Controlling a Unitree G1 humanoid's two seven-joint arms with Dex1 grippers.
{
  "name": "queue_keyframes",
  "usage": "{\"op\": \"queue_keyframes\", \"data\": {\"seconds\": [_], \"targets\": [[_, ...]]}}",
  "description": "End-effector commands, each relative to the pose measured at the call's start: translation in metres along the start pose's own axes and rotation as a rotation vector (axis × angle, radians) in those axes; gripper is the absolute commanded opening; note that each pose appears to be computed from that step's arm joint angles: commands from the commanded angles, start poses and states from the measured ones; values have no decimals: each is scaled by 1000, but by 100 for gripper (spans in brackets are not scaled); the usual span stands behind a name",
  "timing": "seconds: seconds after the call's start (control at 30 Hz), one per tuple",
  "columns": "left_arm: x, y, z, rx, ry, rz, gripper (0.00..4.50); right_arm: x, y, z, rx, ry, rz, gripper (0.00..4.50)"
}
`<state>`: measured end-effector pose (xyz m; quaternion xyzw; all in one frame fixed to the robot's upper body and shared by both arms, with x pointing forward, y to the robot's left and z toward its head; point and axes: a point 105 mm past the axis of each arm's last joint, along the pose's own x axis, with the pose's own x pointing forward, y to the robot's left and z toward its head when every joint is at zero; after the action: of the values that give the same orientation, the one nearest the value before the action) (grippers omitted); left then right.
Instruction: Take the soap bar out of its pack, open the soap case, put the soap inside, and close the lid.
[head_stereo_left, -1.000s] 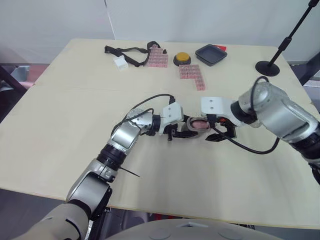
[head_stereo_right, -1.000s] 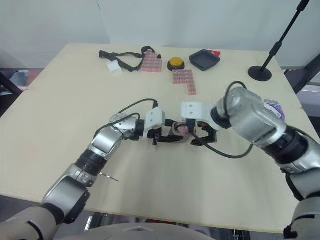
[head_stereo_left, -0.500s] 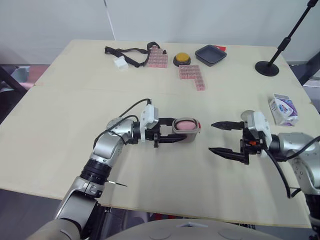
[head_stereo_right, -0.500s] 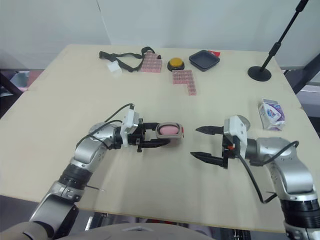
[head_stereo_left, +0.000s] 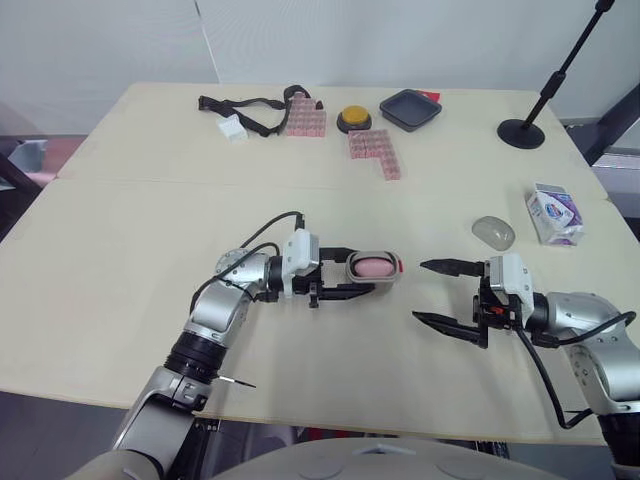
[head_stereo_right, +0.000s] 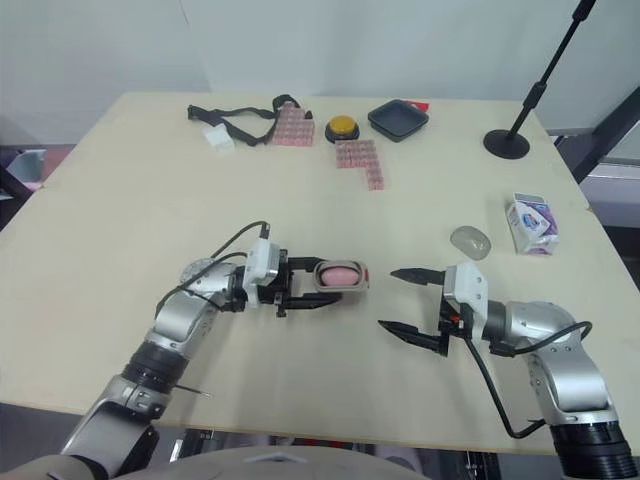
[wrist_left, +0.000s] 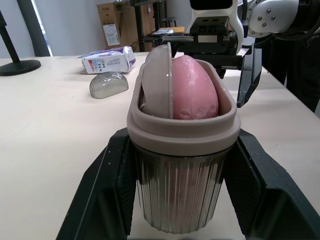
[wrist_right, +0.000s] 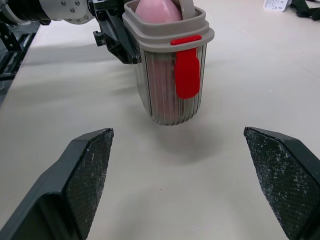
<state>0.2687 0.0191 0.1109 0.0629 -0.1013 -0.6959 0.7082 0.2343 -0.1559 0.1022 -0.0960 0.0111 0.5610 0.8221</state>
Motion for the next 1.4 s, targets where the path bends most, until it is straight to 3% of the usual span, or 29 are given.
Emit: {"op": "queue_keyframes", "data": {"seconds": [0.03,0.23,0.5,0.67,1.03,1.4], "targets": [[0,2,6,47,-13,1,208,0,-3,6,-51,-23,-17,448],[0,2,1,50,11,1,208,-21,-17,16,-95,-33,-202,448],[3,10,-1,65,24,32,208,-141,-21,-5,7,83,-766,448],[6,7,2,68,11,20,208,-181,-16,-20,93,67,-994,448],[8,7,1,54,10,14,208,-186,-21,-28,132,129,-962,448],[12,7,2,54,9,16,208,-162,-83,3,291,563,-663,448]]}}
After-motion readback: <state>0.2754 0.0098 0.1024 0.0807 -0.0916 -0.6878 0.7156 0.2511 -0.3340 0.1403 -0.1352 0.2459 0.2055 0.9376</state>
